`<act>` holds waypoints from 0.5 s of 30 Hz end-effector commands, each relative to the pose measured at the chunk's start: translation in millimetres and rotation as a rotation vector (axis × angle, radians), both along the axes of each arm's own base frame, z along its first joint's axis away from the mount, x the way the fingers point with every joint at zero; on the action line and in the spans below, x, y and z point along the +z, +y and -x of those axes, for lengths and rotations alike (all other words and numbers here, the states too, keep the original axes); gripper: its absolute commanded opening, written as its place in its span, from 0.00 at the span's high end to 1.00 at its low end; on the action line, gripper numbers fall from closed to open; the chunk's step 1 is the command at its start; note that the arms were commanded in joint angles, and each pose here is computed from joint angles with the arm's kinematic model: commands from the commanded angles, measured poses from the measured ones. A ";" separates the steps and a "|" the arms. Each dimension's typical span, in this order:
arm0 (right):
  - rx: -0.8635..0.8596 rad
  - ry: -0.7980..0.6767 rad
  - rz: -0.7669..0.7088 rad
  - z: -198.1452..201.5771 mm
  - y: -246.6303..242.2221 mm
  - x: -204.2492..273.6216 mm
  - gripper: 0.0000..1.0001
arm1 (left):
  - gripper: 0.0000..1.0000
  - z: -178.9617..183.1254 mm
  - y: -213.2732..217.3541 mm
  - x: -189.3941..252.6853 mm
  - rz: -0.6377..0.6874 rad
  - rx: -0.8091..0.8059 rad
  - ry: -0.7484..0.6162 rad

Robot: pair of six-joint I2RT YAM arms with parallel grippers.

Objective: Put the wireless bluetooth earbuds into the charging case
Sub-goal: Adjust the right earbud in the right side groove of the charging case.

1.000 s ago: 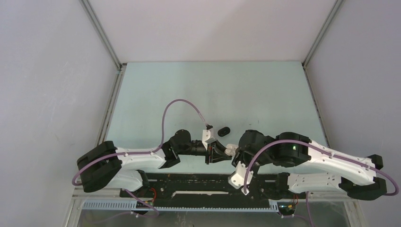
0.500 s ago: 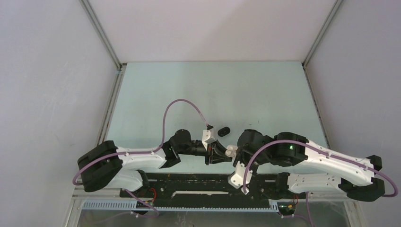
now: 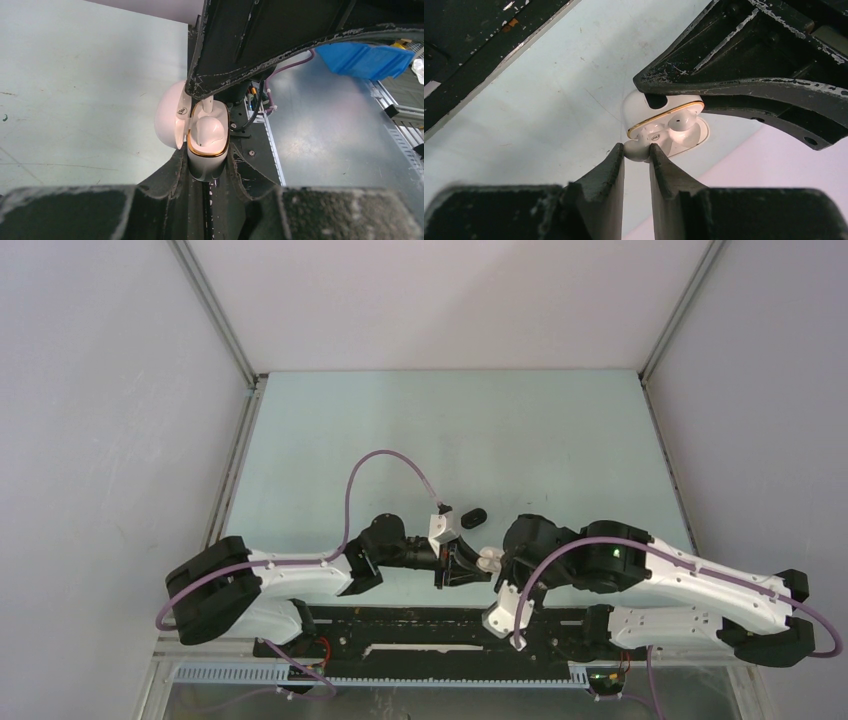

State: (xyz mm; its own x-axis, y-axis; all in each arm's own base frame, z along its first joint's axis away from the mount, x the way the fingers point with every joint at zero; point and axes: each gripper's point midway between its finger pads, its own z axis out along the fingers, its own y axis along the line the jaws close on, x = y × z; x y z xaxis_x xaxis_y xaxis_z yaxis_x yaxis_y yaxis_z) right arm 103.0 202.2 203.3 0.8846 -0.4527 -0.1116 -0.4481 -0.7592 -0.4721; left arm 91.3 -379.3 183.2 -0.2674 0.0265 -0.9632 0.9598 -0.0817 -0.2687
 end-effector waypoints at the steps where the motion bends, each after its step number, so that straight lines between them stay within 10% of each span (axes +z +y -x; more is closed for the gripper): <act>1: -0.091 0.033 -0.003 -2.1 1.9 1.4 0.87 | 1.00 -9.1 -7.6 24.4 0.070 0.032 -0.046; 15: -0.431 0.244 0.045 -12.7 16.4 3.7 0.87 | 1.00 -36.6 -2.5 26.2 0.077 0.228 -0.120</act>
